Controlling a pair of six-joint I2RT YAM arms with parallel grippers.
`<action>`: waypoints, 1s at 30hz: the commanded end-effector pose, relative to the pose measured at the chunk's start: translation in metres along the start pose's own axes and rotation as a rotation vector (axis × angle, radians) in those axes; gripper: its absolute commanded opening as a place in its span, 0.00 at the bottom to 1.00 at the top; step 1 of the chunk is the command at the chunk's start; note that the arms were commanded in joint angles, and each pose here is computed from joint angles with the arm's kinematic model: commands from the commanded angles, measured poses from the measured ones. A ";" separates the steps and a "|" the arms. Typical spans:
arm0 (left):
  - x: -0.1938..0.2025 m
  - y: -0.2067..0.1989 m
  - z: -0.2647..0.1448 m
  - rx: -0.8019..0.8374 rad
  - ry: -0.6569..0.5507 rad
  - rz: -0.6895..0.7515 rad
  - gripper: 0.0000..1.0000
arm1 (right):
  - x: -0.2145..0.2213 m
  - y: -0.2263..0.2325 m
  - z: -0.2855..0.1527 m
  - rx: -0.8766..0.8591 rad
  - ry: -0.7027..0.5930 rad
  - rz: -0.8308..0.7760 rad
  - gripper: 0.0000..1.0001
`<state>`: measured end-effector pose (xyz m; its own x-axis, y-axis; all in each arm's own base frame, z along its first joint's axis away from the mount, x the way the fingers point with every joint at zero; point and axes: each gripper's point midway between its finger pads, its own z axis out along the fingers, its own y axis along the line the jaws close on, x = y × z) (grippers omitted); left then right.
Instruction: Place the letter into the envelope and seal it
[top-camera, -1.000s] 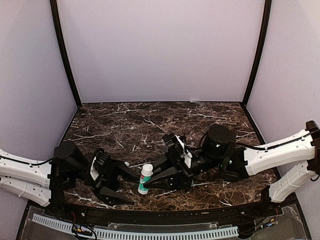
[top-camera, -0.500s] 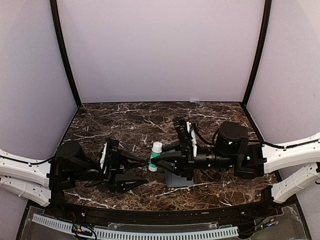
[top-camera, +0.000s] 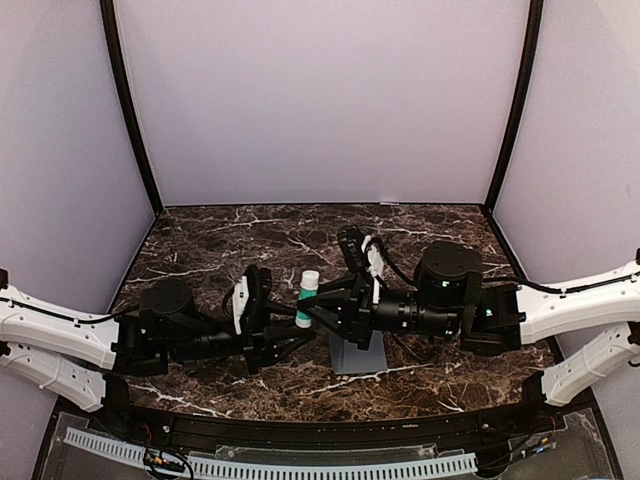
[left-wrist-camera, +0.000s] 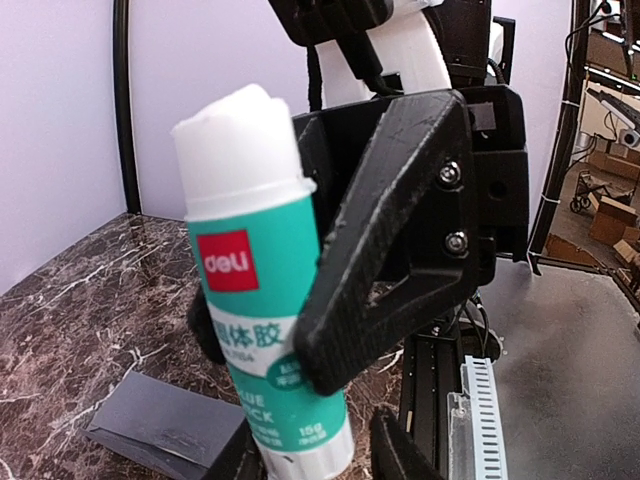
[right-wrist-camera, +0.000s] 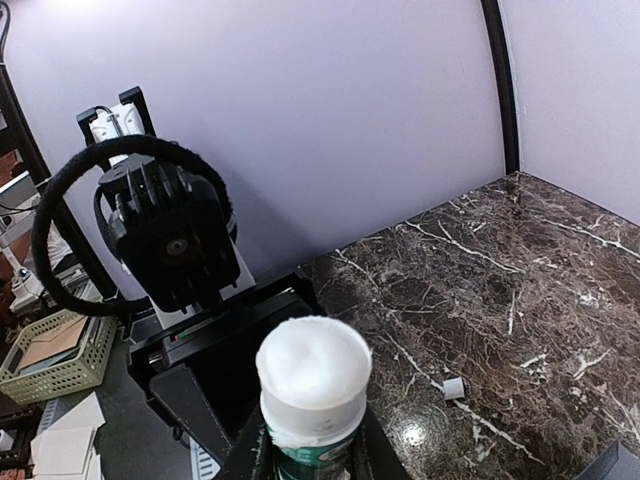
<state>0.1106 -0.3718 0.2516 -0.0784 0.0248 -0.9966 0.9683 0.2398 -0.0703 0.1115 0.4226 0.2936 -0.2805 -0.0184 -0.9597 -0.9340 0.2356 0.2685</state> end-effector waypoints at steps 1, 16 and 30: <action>-0.015 0.000 0.004 -0.021 -0.037 0.007 0.30 | -0.021 0.002 0.004 0.007 -0.060 0.012 0.00; -0.018 0.004 0.004 -0.051 -0.056 0.000 0.21 | -0.014 0.011 0.006 -0.034 -0.045 0.001 0.00; -0.020 0.007 0.003 -0.073 -0.071 -0.013 0.34 | -0.010 0.020 0.002 -0.073 -0.060 -0.022 0.00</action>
<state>0.1190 -0.3720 0.2516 -0.0830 0.0124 -0.9965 0.9488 0.3069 -0.0752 0.1024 0.4276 0.2938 -0.2687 -0.0129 -0.9631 -0.9440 0.2022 0.2607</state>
